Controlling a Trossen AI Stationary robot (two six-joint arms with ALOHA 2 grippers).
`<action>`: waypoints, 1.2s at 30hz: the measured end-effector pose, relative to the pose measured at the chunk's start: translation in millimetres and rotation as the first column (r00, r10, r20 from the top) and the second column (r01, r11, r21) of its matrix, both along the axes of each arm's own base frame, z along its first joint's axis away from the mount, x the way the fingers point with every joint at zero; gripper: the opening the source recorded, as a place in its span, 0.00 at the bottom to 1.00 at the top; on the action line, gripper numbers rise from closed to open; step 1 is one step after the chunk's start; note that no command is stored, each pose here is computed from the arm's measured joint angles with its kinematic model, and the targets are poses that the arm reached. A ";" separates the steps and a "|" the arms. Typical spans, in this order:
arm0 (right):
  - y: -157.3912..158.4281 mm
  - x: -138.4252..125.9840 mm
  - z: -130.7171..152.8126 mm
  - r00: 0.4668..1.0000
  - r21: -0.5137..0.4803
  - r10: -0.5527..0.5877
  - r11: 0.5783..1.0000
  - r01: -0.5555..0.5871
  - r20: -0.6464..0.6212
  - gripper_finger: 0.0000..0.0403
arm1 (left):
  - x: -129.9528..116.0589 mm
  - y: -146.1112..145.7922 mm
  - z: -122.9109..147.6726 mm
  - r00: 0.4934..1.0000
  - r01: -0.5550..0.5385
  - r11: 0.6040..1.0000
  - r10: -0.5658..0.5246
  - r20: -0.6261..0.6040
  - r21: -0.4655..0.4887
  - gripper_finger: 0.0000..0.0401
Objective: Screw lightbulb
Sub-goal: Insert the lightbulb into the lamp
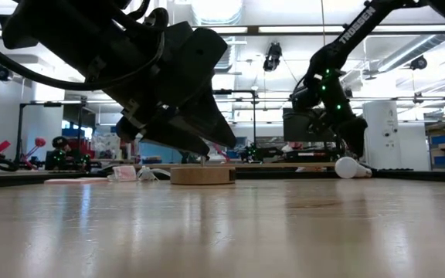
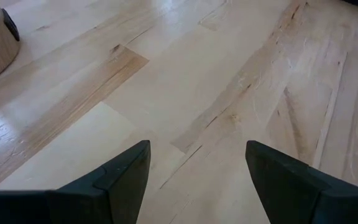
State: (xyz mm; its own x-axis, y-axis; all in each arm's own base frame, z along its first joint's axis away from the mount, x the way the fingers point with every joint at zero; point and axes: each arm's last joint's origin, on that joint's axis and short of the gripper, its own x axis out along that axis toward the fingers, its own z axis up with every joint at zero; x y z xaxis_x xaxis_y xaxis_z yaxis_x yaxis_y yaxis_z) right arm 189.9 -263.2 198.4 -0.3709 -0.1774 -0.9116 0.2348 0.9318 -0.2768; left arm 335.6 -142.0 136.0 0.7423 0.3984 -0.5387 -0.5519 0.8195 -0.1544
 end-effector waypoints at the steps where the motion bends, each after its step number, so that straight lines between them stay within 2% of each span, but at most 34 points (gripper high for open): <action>1: -2.1 -1.9 0.7 1.000 -0.019 0.001 1.000 -0.001 -0.014 0.60 | 0.1 0.0 0.1 1.000 -0.001 1.000 0.001 0.001 0.000 0.64; 6: -11.8 -9.0 -1.4 0.997 -0.090 -0.019 0.996 0.013 -0.071 0.62 | 0.7 1.3 0.6 1.000 -0.012 1.000 0.012 0.009 0.011 0.64; 11: -13.7 -9.6 -13.4 0.991 -0.082 -0.017 0.997 0.007 -0.130 0.64 | 1.5 2.5 1.0 1.000 -0.021 1.000 0.020 0.016 0.013 0.64; 14: -13.7 -7.6 -17.9 0.989 -0.073 0.010 0.997 -0.021 -0.150 0.64 | 1.5 2.5 1.0 1.000 -0.021 1.000 0.021 0.016 0.013 0.64; 17: -14.5 -2.3 -19.9 0.972 -0.093 0.090 0.989 -0.112 -0.219 0.64 | 1.6 2.5 1.1 1.000 -0.021 1.000 0.021 0.017 0.012 0.64; 26: -15.8 3.1 -34.5 0.911 0.047 0.294 0.955 -0.293 -0.288 0.65 | 1.5 2.5 1.0 1.000 -0.021 1.000 0.021 0.017 0.012 0.64; 32: -24.9 2.2 -36.0 0.860 0.094 0.419 0.907 -0.410 -0.291 0.65 | 1.7 2.9 1.0 1.000 -0.025 1.000 0.025 0.019 0.010 0.64; 36: -26.5 0.4 -36.7 0.848 0.129 0.459 0.888 -0.441 -0.266 0.66 | 1.7 2.9 1.0 0.999 -0.027 1.000 0.027 0.020 0.008 0.64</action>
State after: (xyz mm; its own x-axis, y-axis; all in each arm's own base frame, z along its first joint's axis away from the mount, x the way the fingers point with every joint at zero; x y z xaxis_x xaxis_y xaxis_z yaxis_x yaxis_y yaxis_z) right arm 190.3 -289.7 161.7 -0.5056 -0.3348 -0.7952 -0.2933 0.9334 -0.2066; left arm 337.2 -139.1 137.1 0.7421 0.4227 -0.5202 -0.5704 0.8058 -0.1590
